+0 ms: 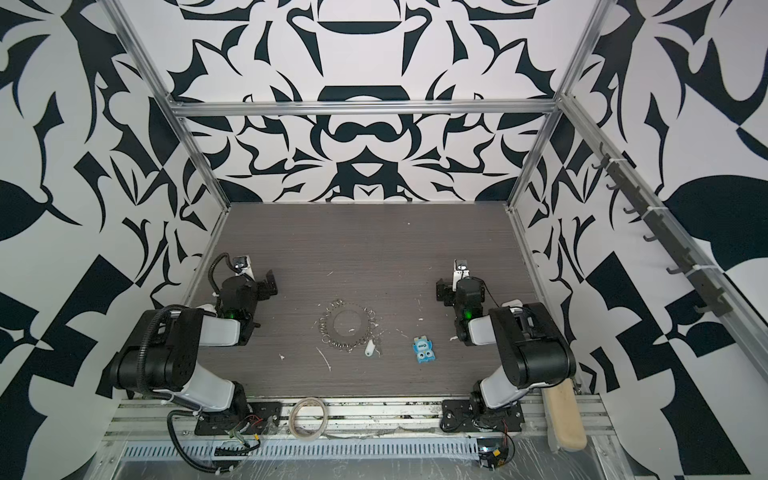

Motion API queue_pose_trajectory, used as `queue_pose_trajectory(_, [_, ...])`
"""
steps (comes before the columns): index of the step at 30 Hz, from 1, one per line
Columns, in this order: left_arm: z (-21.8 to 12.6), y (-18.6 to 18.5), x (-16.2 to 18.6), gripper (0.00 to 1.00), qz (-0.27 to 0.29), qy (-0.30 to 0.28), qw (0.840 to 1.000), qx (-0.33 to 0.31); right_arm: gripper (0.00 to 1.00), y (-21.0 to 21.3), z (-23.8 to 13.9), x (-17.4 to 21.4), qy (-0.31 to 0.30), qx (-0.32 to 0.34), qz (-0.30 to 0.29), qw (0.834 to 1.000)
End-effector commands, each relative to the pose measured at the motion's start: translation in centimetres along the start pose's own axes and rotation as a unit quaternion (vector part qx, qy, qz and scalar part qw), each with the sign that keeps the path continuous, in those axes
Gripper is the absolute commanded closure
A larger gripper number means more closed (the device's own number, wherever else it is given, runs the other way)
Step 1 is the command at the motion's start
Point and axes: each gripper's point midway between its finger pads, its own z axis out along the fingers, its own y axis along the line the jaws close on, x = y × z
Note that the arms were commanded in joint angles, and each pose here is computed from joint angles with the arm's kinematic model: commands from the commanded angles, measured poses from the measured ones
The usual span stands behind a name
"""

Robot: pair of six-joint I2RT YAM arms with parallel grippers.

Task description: Remove the keys from the keyring

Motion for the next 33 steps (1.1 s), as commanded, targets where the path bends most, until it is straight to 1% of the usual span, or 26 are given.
queue_pose_trajectory(1, [0.4,0.3,-1.5,0.01,-0.006,-0.025,1.0,-0.007,0.0,-0.1,0.3,-2.8,-0.041,0.001,-0.002,0.999])
queue_pose_trajectory(27, [0.3,0.3,-1.7,0.01,-0.006,-0.03,1.0,-0.006,0.01,-0.1,0.1,-2.8,-0.044,-0.001,-0.003,0.999])
queue_pose_trajectory(29, [-0.4,-0.4,-2.1,0.0,0.004,-0.045,0.999,0.017,0.05,0.7,-1.0,-3.9,-0.073,-0.022,-0.011,0.997])
queue_pose_trajectory(31, [-1.6,-0.9,-3.3,0.01,0.011,-0.062,0.998,0.026,0.07,1.4,-2.6,-5.0,-0.087,-0.017,-0.026,0.996])
queue_pose_trajectory(32, [-2.3,-1.2,-4.0,0.01,0.015,-0.068,0.997,0.033,0.07,1.4,-3.2,-5.2,-0.069,-0.005,-0.031,0.997])
queue_pose_trajectory(33, [-2.8,-1.6,-4.7,0.01,0.021,-0.07,0.997,0.038,0.08,1.9,-3.7,-5.5,-0.05,-0.014,-0.023,0.998])
